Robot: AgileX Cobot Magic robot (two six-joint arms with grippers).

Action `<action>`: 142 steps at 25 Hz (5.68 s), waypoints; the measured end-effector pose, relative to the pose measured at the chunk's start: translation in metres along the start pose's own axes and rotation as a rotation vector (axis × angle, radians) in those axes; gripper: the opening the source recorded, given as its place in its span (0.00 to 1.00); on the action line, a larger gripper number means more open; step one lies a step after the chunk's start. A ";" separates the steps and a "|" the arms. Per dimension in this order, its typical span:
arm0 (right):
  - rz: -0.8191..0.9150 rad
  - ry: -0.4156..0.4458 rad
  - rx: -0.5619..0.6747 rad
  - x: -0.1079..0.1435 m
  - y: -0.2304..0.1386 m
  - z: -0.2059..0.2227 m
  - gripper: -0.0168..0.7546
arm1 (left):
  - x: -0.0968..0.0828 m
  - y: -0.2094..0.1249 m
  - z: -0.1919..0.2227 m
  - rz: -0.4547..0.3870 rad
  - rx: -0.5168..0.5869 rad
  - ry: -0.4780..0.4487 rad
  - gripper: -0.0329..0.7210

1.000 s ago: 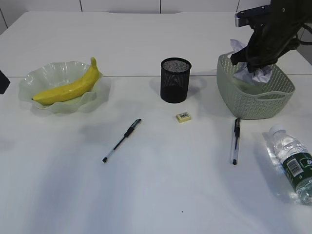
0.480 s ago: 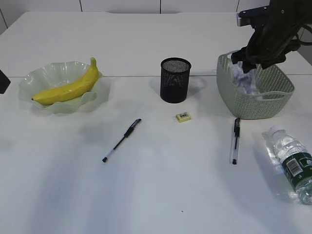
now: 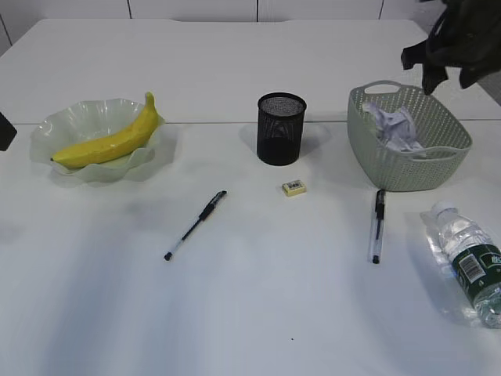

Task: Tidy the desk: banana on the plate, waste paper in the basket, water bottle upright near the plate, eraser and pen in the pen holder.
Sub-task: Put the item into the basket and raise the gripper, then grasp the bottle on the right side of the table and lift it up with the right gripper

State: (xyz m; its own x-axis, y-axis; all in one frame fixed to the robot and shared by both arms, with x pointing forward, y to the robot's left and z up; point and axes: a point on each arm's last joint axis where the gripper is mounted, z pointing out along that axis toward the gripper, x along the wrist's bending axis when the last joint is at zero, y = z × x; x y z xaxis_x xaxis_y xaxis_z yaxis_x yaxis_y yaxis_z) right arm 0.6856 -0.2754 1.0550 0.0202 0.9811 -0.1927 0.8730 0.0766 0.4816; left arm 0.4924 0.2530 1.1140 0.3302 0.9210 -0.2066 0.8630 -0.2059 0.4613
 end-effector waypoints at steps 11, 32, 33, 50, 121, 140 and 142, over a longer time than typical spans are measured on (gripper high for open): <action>-0.032 0.055 0.100 -0.019 -0.050 -0.104 0.56 | 0.000 0.000 0.000 0.000 0.000 0.000 0.59; 0.035 0.203 0.472 -0.026 -0.103 0.025 0.56 | 0.000 0.000 0.000 0.000 0.000 0.000 0.59; 0.037 0.214 0.477 -0.024 -0.103 0.027 0.56 | 0.000 0.000 0.000 0.000 0.000 0.000 0.59; 0.014 0.225 0.477 -0.025 -0.115 0.009 0.58 | 0.000 0.000 0.000 0.000 0.000 0.000 0.59; 0.045 0.229 0.577 -0.013 -0.112 0.083 0.37 | 0.000 0.000 0.000 0.000 -0.002 0.000 0.59; 0.051 0.257 0.413 -0.024 -0.090 0.012 0.37 | 0.000 0.001 0.000 -0.001 -0.007 0.000 0.59; 0.044 0.277 0.381 -0.024 -0.088 0.000 0.37 | 0.000 0.001 0.000 -0.002 -0.009 -0.001 0.59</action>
State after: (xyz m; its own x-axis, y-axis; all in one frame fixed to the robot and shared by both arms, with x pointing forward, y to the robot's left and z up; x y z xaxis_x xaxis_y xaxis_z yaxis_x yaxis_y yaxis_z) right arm 0.6086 -0.3059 1.0170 -0.0244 0.9964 0.0808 0.9919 0.0140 0.1266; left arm 0.4931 0.2527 1.1144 0.3290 0.9212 -0.2080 0.8600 -0.2013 0.4689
